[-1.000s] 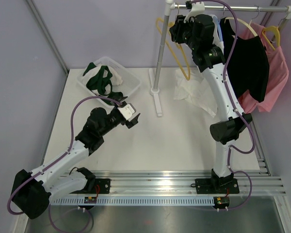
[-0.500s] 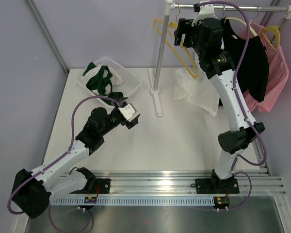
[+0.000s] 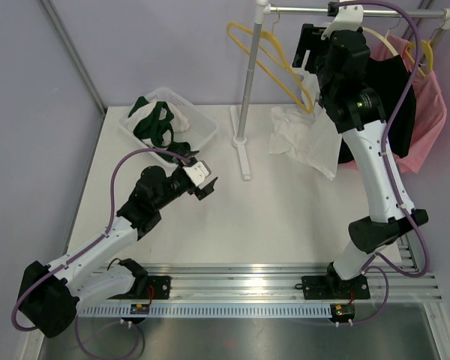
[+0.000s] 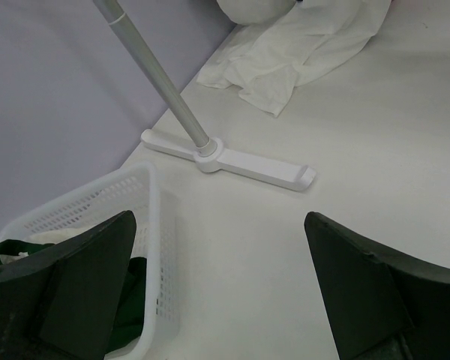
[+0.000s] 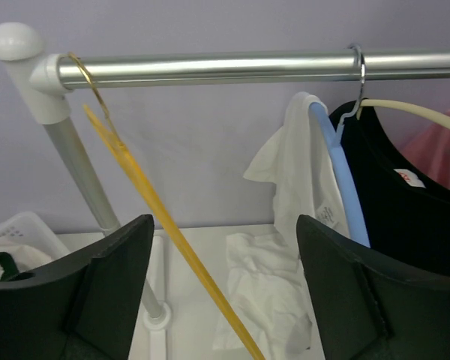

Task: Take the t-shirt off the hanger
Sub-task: Hang the hanger back to the clothesline with the right arm, then grab a hanger with a tshirt on it with the right arm

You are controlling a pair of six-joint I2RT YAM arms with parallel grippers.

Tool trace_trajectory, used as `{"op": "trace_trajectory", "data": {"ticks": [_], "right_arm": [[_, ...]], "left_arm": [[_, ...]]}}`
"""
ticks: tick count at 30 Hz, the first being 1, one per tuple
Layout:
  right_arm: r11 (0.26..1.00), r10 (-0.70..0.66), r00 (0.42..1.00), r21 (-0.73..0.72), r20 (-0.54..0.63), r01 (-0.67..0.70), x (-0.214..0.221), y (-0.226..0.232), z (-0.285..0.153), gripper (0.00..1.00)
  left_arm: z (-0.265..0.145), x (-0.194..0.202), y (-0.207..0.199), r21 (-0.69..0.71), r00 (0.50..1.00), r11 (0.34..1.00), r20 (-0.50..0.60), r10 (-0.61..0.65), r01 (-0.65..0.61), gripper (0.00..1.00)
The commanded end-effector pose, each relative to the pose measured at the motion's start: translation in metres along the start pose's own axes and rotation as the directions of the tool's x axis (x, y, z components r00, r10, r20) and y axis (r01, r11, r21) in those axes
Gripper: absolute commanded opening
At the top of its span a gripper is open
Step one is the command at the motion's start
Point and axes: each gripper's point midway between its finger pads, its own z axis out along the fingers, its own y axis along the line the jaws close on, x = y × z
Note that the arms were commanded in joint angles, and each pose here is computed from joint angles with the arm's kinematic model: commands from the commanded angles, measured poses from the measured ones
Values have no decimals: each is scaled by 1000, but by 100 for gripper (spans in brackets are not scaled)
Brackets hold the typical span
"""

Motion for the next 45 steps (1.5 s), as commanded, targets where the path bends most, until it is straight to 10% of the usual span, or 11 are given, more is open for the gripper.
{"op": "trace_trajectory", "data": {"ticks": [1, 45], "right_arm": [[993, -55, 998, 102, 13, 53, -12, -21, -10, 80], [987, -66, 991, 151, 117, 48, 1, -99, 89, 53]], "left_arm": [[0, -30, 6, 1, 997, 1000, 82, 4, -4, 99], [14, -20, 5, 32, 1000, 999, 17, -16, 16, 99]]}}
